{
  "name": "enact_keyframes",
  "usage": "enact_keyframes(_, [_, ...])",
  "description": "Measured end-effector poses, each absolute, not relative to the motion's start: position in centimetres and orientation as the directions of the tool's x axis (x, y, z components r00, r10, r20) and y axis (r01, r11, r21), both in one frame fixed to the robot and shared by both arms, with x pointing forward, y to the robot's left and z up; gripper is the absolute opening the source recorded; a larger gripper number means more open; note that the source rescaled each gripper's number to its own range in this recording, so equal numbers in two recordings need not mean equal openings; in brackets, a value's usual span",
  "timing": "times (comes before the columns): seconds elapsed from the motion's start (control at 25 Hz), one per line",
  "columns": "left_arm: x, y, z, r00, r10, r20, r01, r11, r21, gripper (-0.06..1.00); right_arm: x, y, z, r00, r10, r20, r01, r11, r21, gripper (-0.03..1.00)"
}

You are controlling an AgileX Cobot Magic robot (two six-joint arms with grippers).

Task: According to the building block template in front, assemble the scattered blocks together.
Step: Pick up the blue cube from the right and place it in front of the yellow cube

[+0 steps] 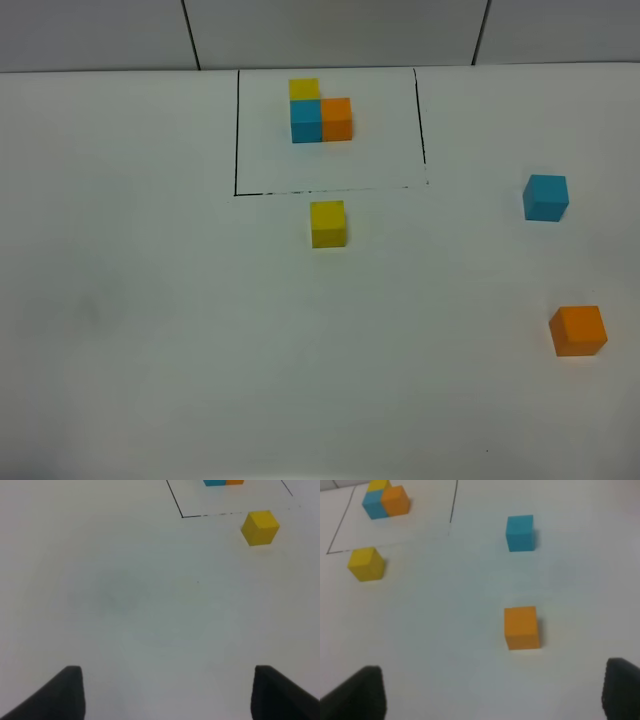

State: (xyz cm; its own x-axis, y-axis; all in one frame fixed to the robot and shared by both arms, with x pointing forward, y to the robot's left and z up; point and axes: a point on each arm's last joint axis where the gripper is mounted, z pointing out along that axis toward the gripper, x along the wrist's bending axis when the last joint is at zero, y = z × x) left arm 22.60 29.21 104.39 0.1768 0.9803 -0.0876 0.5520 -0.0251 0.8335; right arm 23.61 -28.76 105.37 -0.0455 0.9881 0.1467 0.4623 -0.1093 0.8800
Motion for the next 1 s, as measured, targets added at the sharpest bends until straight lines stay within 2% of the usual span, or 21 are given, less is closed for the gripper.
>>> enact_keyframes(0.88, [22.60,29.21,104.39,0.177,0.980,-0.088,0.552,-0.025,0.833,0.49,23.66,-28.64,105.43,-0.055,0.986,0.156,0.460,-0.114,0.881,0.75])
enact_keyframes(1.0, [22.60,29.21,104.39,0.177,0.980,-0.088,0.552,-0.025,0.833,0.49,24.42,-28.66,105.70,-0.049,0.986,0.156,0.497,-0.111,0.860,0.76])
